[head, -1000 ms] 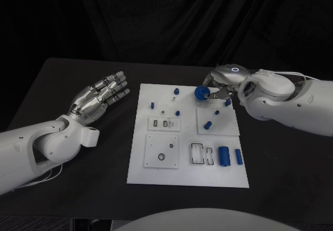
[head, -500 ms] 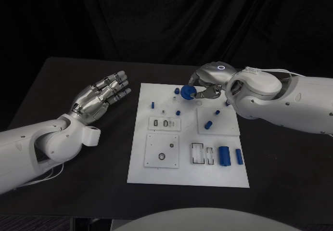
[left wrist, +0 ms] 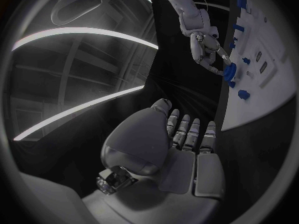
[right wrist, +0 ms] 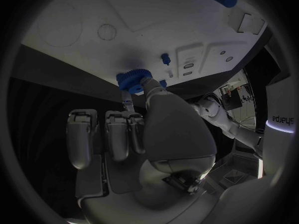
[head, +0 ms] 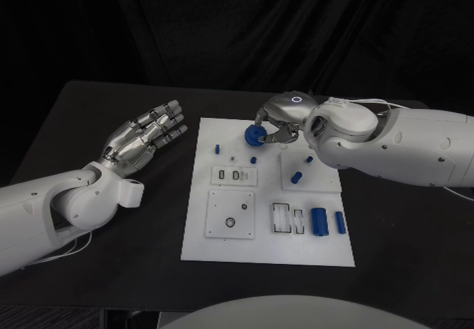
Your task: Assemble the parts on the task board
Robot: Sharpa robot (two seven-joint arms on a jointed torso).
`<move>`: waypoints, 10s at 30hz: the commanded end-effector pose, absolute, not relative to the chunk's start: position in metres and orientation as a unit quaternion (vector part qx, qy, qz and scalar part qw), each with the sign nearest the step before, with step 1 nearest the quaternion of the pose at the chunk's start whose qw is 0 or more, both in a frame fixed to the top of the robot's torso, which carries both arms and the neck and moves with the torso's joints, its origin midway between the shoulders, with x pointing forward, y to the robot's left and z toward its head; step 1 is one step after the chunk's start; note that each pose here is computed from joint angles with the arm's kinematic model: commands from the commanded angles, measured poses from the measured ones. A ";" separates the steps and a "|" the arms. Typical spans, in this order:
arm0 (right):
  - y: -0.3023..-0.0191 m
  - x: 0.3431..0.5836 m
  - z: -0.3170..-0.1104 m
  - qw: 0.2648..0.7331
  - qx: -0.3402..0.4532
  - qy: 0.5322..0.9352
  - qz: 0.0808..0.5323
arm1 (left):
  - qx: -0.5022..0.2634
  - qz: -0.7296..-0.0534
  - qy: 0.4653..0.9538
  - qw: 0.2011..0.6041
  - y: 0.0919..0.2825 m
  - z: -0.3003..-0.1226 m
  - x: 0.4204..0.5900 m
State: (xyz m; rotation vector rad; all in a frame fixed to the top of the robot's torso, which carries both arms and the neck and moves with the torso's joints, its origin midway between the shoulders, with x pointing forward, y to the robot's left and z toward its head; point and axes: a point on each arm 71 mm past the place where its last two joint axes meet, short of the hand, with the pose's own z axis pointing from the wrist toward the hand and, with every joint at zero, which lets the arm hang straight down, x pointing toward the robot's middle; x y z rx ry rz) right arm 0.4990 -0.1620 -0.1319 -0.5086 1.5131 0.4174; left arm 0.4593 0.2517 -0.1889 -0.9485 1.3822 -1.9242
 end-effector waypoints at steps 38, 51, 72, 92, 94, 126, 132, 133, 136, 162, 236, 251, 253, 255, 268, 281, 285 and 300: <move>-0.148 0.506 -0.145 0.657 -0.245 0.689 0.181 | -0.350 -0.729 0.514 0.284 0.250 -0.189 0.462; -0.193 0.493 -0.116 0.706 -0.208 0.651 0.185 | -0.353 -0.727 0.513 0.290 0.255 -0.189 0.461; -0.336 0.447 -0.125 0.729 -0.087 0.669 0.118 | -0.351 -0.729 0.514 0.285 0.251 -0.188 0.459; -0.347 0.447 -0.146 0.710 -0.073 0.693 0.099 | -0.351 -0.729 0.515 0.282 0.248 -0.189 0.460; -0.346 0.448 -0.147 0.708 -0.075 0.696 0.098 | -0.351 -0.729 0.515 0.282 0.249 -0.189 0.460; -0.336 0.456 -0.164 0.683 -0.084 0.720 0.092 | -0.352 -0.728 0.517 0.281 0.250 -0.191 0.462; -0.334 0.458 -0.167 0.678 -0.086 0.725 0.091 | -0.352 -0.728 0.518 0.279 0.249 -0.191 0.462; -0.334 0.458 -0.168 0.677 -0.086 0.726 0.090 | -0.351 -0.728 0.518 0.278 0.249 -0.191 0.462; -0.334 0.459 -0.170 0.674 -0.087 0.728 0.089 | -0.351 -0.728 0.519 0.278 0.249 -0.191 0.462; -0.330 0.463 -0.173 0.673 -0.089 0.729 0.089 | -0.352 -0.728 0.523 0.269 0.246 -0.192 0.460; -0.147 0.428 -0.172 0.649 -0.202 0.699 0.221 | -0.353 -0.726 0.529 0.261 0.244 -0.196 0.461; -0.144 0.428 -0.186 0.642 -0.202 0.704 0.228 | -0.356 -0.722 0.534 0.258 0.244 -0.198 0.461; -0.143 0.428 -0.187 0.641 -0.202 0.704 0.230 | -0.356 -0.722 0.535 0.257 0.244 -0.199 0.461; -0.142 0.428 -0.188 0.640 -0.202 0.704 0.231 | -0.357 -0.721 0.535 0.257 0.245 -0.199 0.461; -0.142 0.428 -0.192 0.636 -0.204 0.709 0.227 | -0.357 -0.722 0.536 0.255 0.244 -0.200 0.461; -0.142 0.427 -0.192 0.636 -0.205 0.708 0.230 | -0.358 -0.721 0.536 0.255 0.245 -0.201 0.460; -0.143 0.427 -0.190 0.643 -0.201 0.700 0.237 | -0.359 -0.720 0.535 0.257 0.246 -0.201 0.460; -0.159 0.421 -0.152 0.706 -0.177 0.621 0.290 | -0.361 -0.720 0.512 0.300 0.252 -0.195 0.454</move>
